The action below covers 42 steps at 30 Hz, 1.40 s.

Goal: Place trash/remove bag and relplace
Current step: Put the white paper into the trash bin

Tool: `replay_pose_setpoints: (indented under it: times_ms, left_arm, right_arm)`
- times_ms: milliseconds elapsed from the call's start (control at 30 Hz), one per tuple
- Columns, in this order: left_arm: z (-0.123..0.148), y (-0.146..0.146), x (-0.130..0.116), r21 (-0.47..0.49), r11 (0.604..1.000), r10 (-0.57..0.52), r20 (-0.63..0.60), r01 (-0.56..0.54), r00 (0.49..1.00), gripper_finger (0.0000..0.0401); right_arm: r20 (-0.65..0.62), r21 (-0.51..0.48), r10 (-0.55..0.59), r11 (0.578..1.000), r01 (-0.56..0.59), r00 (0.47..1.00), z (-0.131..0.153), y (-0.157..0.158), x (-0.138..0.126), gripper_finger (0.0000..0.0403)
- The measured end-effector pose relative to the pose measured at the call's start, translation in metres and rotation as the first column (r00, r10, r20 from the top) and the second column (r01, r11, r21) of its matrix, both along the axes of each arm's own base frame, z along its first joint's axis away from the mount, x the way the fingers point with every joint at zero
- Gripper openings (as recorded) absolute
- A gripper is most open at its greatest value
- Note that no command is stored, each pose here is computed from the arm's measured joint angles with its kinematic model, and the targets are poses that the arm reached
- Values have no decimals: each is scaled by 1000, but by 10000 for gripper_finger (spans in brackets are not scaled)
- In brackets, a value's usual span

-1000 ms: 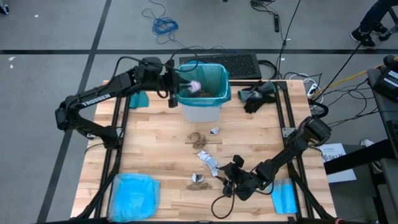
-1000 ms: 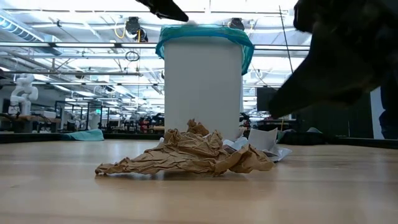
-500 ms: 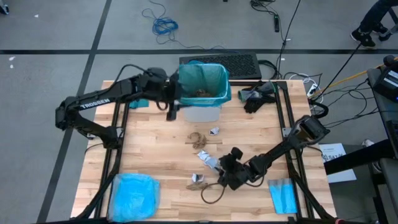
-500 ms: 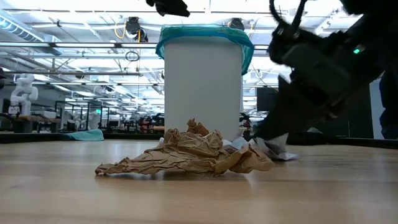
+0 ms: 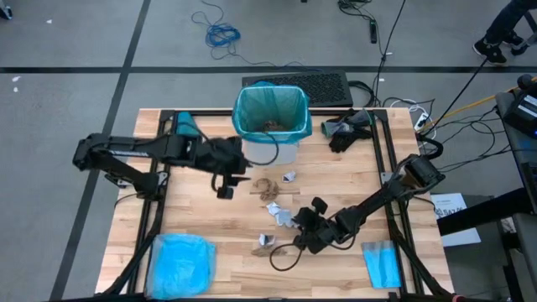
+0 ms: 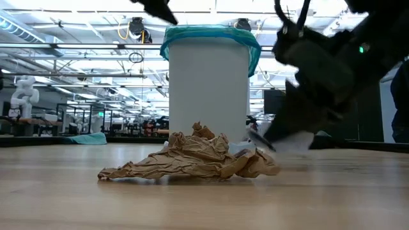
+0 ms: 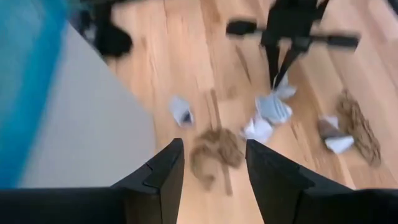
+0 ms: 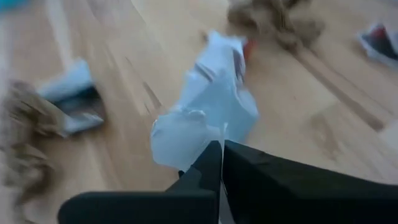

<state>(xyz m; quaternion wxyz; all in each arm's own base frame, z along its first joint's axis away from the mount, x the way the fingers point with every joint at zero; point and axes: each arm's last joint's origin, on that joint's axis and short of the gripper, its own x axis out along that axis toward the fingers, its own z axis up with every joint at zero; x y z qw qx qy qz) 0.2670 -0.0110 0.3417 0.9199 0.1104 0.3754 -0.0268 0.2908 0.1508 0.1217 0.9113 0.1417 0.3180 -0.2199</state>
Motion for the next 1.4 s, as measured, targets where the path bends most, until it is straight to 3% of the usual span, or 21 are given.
replay_pose_setpoints:
  times_ms: [300, 500, 667, 867, 1100, 1300, 1400]
  left_arm:
    - [-69, -31, -7, -34, 998, 52, -102, -56, 993, 159]
    - [-112, -45, -9, -92, 994, 53, 4, -52, 999, 159]
    - [-126, -52, -9, -131, 991, 32, 131, -15, 991, 159]
    - [-128, -53, -9, -118, 993, 3, 167, 17, 986, 159]
    - [-132, -58, 1, -114, 989, -69, 212, 95, 975, 159]
    - [-155, -61, 17, -76, 990, -101, 192, 118, 976, 159]
    - [-166, -60, 24, -71, 992, -95, 165, 107, 982, 159]
  right_arm:
    - [183, -151, 26, 989, 2, 983, 72, -9, -9, 0]
    - [326, -285, 58, 958, 40, 944, 137, -40, -17, 0]
    - [429, -373, 75, 922, 101, 900, 181, -81, -21, 0]
    - [538, -383, 92, 912, 146, 838, 209, -141, -22, 0]
    - [541, -380, 97, 914, 140, 835, 240, -194, -5, 0]
    - [449, -384, 58, 913, 134, 892, 259, -222, 17, 0]
    - [378, -432, 112, 899, 68, 919, 259, -226, 25, 15]
